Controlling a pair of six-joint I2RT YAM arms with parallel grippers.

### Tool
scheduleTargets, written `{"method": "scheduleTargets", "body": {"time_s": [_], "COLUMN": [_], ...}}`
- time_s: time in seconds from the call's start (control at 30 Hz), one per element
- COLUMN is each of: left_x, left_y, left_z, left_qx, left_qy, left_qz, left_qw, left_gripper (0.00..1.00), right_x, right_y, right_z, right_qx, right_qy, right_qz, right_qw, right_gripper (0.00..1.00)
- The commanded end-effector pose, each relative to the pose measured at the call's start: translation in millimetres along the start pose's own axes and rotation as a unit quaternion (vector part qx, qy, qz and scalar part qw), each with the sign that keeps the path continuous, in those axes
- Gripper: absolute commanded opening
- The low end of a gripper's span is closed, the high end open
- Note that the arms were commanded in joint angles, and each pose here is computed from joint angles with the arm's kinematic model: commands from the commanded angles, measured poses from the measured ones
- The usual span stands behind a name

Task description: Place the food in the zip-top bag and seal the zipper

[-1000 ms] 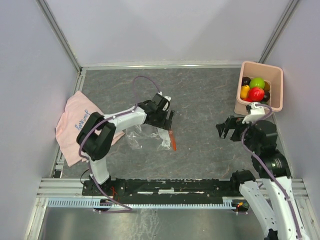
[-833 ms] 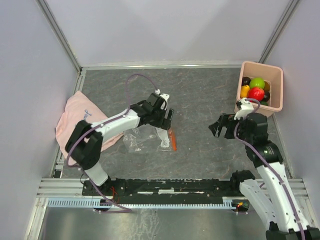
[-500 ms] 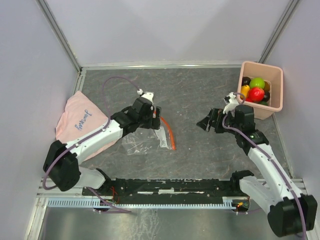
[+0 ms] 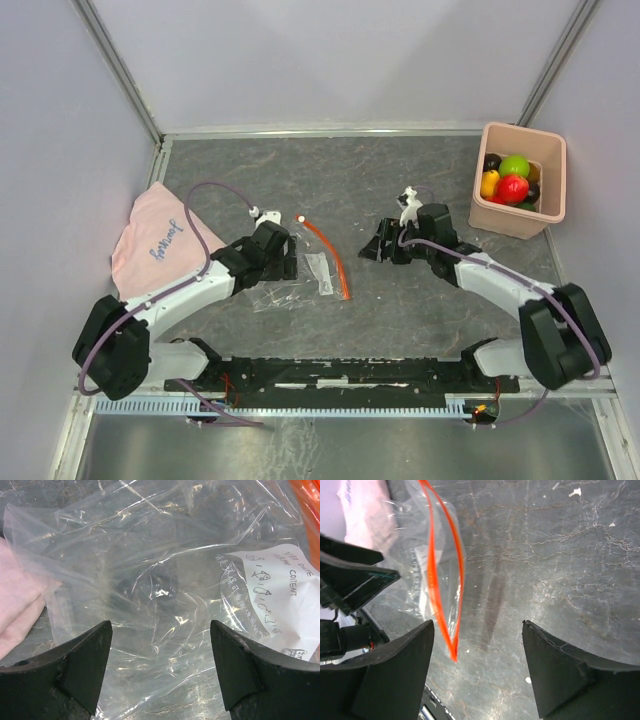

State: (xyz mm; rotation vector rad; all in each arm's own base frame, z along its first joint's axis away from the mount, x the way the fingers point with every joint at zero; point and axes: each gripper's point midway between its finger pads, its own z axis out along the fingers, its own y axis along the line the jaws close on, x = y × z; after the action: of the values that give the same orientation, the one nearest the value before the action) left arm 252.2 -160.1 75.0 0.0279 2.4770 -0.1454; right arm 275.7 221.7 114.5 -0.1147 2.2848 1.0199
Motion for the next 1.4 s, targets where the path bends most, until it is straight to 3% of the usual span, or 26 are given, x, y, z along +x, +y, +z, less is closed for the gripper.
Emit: {"method": "scheduleTargets", "body": {"time_s": [0.0, 0.13, 0.87, 1.2, 1.37], "left_x": [-20.1, -17.8, -11.1, -28.6, -43.5], "left_y": [-7.3, -6.3, -15.5, -30.8, -42.0], "left_z": [-4.5, -4.4, -2.2, -19.4, -36.7], "left_qx": [0.022, 0.026, 0.062, 0.109, 0.138], "left_qy": [-0.049, -0.051, -0.052, -0.081, -0.092], "left_qz": [-0.039, -0.039, -0.043, -0.059, -0.072], "left_qw": [0.998, 0.998, 0.996, 0.989, 0.984], "left_gripper": [0.85, 0.85, 0.85, 0.85, 0.85], "right_x": [-13.4, -5.9, 29.4, 25.5, 14.0], "right_y": [-2.6, -5.5, 34.8, 56.6, 60.9], "right_z": [26.6, 48.2, 107.7, 102.3, 86.9], "right_qx": [-0.007, -0.017, -0.119, -0.148, -0.125], "right_qy": [-0.023, -0.006, 0.061, 0.055, 0.031], "right_qz": [-0.008, -0.005, 0.000, -0.007, -0.024], "right_qw": [1.000, 1.000, 0.991, 0.987, 0.991], "right_gripper": [0.74, 0.64, 0.63, 0.24, 0.04]}}
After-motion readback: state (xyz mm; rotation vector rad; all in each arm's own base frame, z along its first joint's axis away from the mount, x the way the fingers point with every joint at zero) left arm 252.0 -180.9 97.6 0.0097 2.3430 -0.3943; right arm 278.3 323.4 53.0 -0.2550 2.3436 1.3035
